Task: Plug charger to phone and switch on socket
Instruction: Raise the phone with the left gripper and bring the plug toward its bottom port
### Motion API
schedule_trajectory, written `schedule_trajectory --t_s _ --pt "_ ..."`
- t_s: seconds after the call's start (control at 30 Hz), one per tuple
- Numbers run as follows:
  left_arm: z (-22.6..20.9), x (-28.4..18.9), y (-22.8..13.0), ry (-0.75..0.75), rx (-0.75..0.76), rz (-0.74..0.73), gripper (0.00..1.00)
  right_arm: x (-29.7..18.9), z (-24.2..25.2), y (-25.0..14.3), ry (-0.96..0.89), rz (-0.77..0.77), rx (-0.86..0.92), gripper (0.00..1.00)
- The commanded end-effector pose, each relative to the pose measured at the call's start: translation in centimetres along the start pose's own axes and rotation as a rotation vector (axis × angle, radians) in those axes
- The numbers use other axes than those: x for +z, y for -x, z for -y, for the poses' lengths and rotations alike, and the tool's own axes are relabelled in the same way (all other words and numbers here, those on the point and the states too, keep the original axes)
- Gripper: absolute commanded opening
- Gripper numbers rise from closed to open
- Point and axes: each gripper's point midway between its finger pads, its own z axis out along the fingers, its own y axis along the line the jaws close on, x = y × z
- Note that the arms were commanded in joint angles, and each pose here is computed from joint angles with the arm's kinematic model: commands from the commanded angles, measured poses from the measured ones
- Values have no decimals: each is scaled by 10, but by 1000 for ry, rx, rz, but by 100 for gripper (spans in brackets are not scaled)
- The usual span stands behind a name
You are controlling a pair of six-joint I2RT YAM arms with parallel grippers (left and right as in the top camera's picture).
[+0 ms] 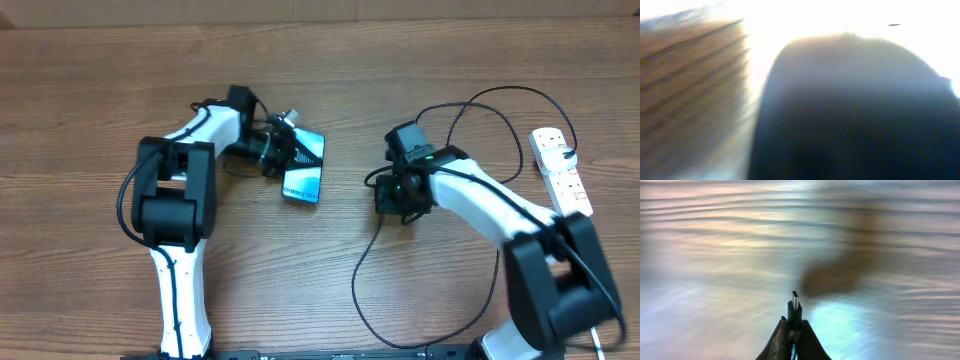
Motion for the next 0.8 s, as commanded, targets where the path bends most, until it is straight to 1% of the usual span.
schedule_trajectory --t_s 0.0,0.07,0.17,0.27,0.4,0.6,0.7,0.77 --pt "51 -28 3 -324 66 35 4 -65 -58 6 342 69 -160 4" --pt "56 -35 1 -365 55 42 4 -86 -64 0 421 81 -209 4" --pt "71 -43 -8 -417 105 59 4 -111 -75 -15 556 67 -291 4" --pt "87 -50 -18 -421 163 73 4 -131 -94 -33 734 35 -385 4" --pt "116 -65 -32 -419 225 94 5 -150 -115 -50 918 -4 -435 4" --pt "165 -95 -52 -413 333 139 4 -158 -134 -70 1014 -66 -476 4" --pt "183 -105 -61 -411 355 151 4 -162 -147 -83 1060 -103 -513 4" --pt "191 -111 -66 -411 350 157 4 -165 -153 -90 1082 -138 -505 4"
